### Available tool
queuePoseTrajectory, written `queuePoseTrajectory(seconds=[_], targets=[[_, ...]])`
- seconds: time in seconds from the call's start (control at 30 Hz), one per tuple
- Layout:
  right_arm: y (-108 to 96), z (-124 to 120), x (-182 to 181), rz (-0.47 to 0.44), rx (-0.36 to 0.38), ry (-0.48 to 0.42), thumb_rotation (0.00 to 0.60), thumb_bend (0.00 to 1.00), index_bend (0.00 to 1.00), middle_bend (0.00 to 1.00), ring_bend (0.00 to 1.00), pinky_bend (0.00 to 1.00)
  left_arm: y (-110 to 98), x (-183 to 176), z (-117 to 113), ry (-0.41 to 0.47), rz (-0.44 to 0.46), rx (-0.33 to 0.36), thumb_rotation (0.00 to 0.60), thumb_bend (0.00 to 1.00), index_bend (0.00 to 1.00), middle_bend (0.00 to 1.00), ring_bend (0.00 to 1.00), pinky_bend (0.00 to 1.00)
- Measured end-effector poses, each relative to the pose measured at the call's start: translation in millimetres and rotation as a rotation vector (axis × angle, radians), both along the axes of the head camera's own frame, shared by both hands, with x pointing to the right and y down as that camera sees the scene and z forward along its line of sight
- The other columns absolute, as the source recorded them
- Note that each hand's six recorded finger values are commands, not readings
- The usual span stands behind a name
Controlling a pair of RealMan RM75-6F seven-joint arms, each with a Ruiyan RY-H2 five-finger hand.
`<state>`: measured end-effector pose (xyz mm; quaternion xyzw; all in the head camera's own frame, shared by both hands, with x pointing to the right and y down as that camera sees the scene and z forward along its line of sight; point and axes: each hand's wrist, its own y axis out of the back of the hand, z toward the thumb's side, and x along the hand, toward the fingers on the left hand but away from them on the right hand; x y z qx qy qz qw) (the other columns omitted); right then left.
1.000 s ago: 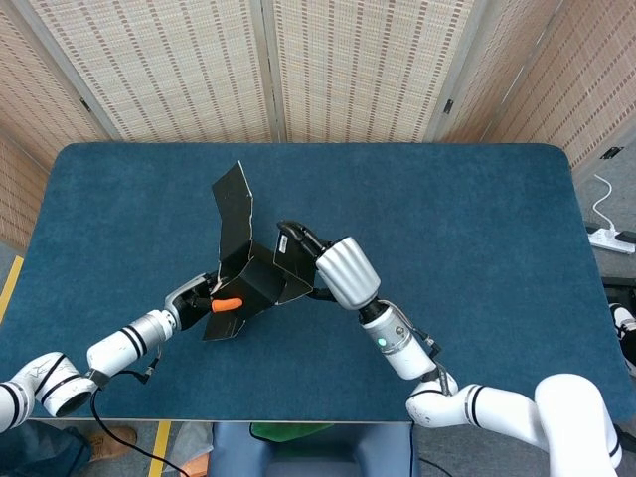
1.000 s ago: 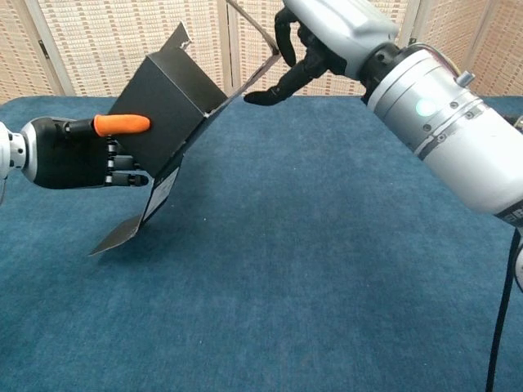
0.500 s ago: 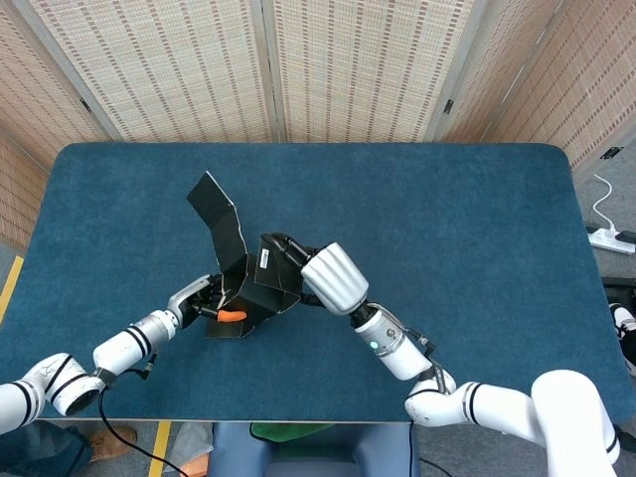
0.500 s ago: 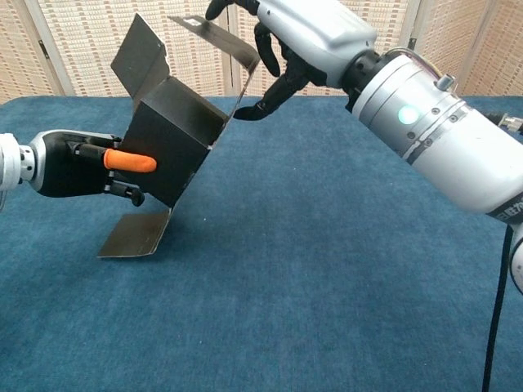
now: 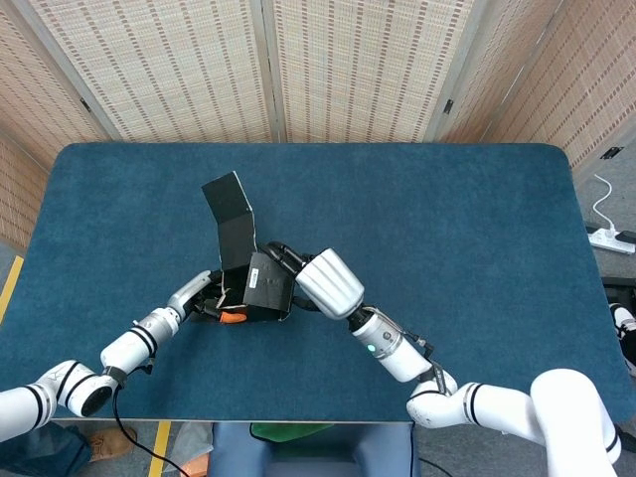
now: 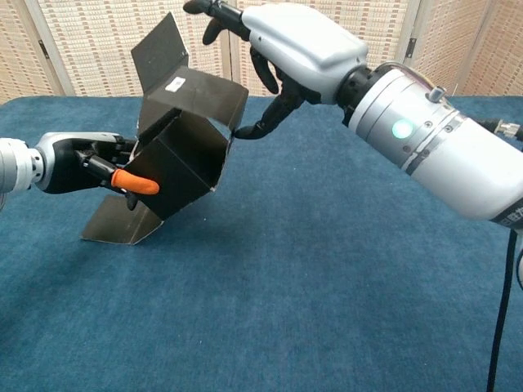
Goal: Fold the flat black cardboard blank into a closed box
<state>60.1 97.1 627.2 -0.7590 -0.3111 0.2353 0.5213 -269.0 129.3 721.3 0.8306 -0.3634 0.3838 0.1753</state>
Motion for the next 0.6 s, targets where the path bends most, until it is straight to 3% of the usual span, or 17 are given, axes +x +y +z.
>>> queuePoseTrajectory(seconds=[0.6], targets=[[29.3, 49.2, -4.6, -0.103, 0.095, 0.171, 0.600, 0.01, 0.00, 0.15, 0.70, 1.00, 13.7, 13.4, 15.6, -0.122, 0.113, 0.082, 0.600, 0.19, 0.34, 0.30, 0.59, 0.57]])
